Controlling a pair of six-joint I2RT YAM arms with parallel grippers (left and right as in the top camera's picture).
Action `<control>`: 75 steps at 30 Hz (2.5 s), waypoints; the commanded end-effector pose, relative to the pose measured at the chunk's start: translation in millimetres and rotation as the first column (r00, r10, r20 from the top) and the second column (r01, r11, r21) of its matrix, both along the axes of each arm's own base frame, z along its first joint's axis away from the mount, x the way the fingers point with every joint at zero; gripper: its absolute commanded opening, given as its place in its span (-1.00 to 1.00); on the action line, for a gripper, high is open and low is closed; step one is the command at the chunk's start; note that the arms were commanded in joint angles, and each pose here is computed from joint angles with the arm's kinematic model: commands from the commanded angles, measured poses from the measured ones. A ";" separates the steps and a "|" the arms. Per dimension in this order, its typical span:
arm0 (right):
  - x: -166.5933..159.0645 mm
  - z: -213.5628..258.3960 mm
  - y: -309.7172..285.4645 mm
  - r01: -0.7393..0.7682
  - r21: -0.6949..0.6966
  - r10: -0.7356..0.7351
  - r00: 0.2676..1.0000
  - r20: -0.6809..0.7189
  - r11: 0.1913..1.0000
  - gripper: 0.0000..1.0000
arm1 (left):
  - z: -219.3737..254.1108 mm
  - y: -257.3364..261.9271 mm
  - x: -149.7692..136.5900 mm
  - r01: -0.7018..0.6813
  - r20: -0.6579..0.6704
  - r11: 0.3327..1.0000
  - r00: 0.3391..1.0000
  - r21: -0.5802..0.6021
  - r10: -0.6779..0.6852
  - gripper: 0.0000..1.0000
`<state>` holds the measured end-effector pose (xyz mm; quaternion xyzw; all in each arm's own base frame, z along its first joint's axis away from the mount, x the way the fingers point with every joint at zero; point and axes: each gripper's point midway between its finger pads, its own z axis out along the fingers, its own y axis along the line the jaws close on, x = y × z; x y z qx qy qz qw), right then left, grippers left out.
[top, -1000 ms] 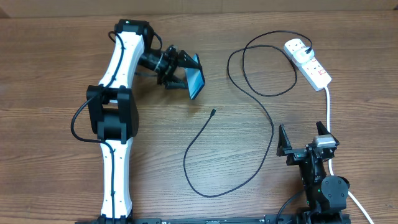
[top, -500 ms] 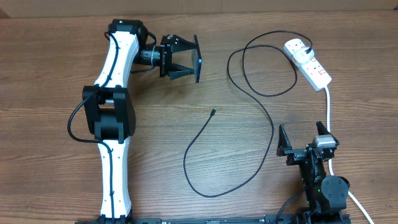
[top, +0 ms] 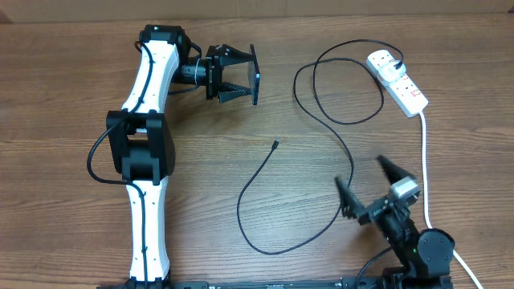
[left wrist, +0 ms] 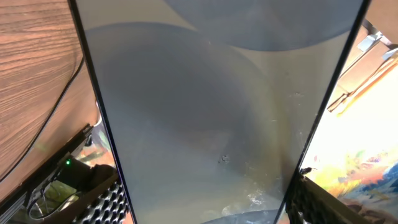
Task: Plug charger to phone and switch on socket
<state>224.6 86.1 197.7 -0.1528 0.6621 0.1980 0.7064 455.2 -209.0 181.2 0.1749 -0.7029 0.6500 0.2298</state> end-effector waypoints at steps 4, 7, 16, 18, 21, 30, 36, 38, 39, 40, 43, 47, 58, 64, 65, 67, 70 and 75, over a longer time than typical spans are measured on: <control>-52.6 89.0 30.7 -0.347 0.251 0.289 0.927 0.240 0.904 1.00 | 14.8 0.2 5.5 -0.018 0.035 0.998 0.999 -0.064 0.021 0.35; -59.0 136.0 12.8 -0.280 0.307 0.176 0.929 0.325 0.910 1.00 | 15.1 0.3 4.4 -0.019 0.020 0.998 1.000 -0.062 0.020 0.34; -18.8 205.1 -4.6 0.018 0.076 -0.014 0.998 -0.054 0.997 1.00 | 15.6 0.4 3.0 -0.020 0.006 0.998 1.000 -0.061 0.020 0.32; -1.7 205.6 -13.7 0.093 0.055 -0.078 0.969 -0.235 0.994 1.00 | 15.6 0.3 2.9 -0.020 0.005 0.998 1.000 -0.060 0.020 0.31; 16.4 200.1 -11.7 0.095 0.021 -0.076 0.891 -0.448 0.995 1.00 | 15.6 0.3 2.9 -0.020 -0.007 0.998 1.000 -0.059 0.020 0.30; 51.7 136.9 48.6 -0.175 0.197 0.262 0.572 -0.777 0.965 1.00 | 15.6 0.4 3.0 -0.021 -0.014 0.998 1.000 -0.059 0.020 0.30; 87.9 92.5 39.1 0.108 -0.134 -0.171 0.559 -0.812 0.985 1.00 | 15.4 -1.8 1.9 -0.016 -0.012 0.998 1.000 -0.058 0.015 0.31; 95.7 90.2 42.4 0.223 -0.184 -0.280 0.555 -0.783 0.957 1.00 | 15.4 -6.5 -0.3 -0.005 -0.012 0.998 1.000 -0.058 0.005 0.32; 97.9 91.1 50.7 0.229 -0.190 -0.290 0.569 -0.770 0.955 1.00 | 15.4 -9.3 -1.7 0.001 -0.012 0.998 1.000 -0.058 -0.001 0.32; 100.3 92.8 64.6 0.214 -0.188 -0.280 0.595 -0.754 0.959 1.00 | 15.4 -12.6 -3.3 0.008 -0.011 0.998 1.000 -0.058 -0.009 0.31; 108.9 97.3 106.0 0.171 -0.162 -0.235 0.662 -0.712 0.972 1.00 | 15.4 -24.2 -9.2 0.034 -0.012 0.998 0.999 -0.058 -0.035 0.30; 127.1 88.8 123.2 0.293 -0.174 -0.332 0.672 -0.662 0.940 1.00 | 15.4 -35.0 -15.0 0.057 -0.027 0.997 0.998 -0.057 -0.059 0.29; 158.7 54.6 143.8 0.407 -0.154 -0.400 0.635 -0.660 0.900 0.44 | 15.4 -43.6 -19.8 0.074 -0.086 0.996 0.993 -0.051 -0.078 0.30; 157.6 53.0 148.7 0.386 -0.144 -0.376 0.636 -0.674 0.911 0.27 | 15.4 -43.7 -19.9 0.074 -0.111 0.996 0.991 -0.048 -0.079 0.31; 157.7 51.2 149.7 0.382 -0.146 -0.374 0.634 -0.677 0.912 0.24 | 15.4 -43.7 -19.9 0.074 -0.111 0.996 0.991 -0.048 -0.079 0.30; 158.2 47.6 150.8 0.379 -0.152 -0.375 0.629 -0.681 0.913 0.24 | 15.4 -44.1 -20.1 0.074 -0.111 0.996 0.991 -0.048 -0.079 0.31; 160.1 40.6 152.4 0.378 -0.166 -0.382 0.621 -0.684 0.911 0.15 | 15.4 -44.9 -20.6 0.076 -0.110 0.996 0.991 -0.048 -0.081 0.30; 163.3 29.9 152.3 0.384 -0.194 -0.406 0.609 -0.682 0.903 0.10 | 15.4 -44.9 -20.6 0.076 -0.110 0.996 0.991 -0.048 -0.081 0.30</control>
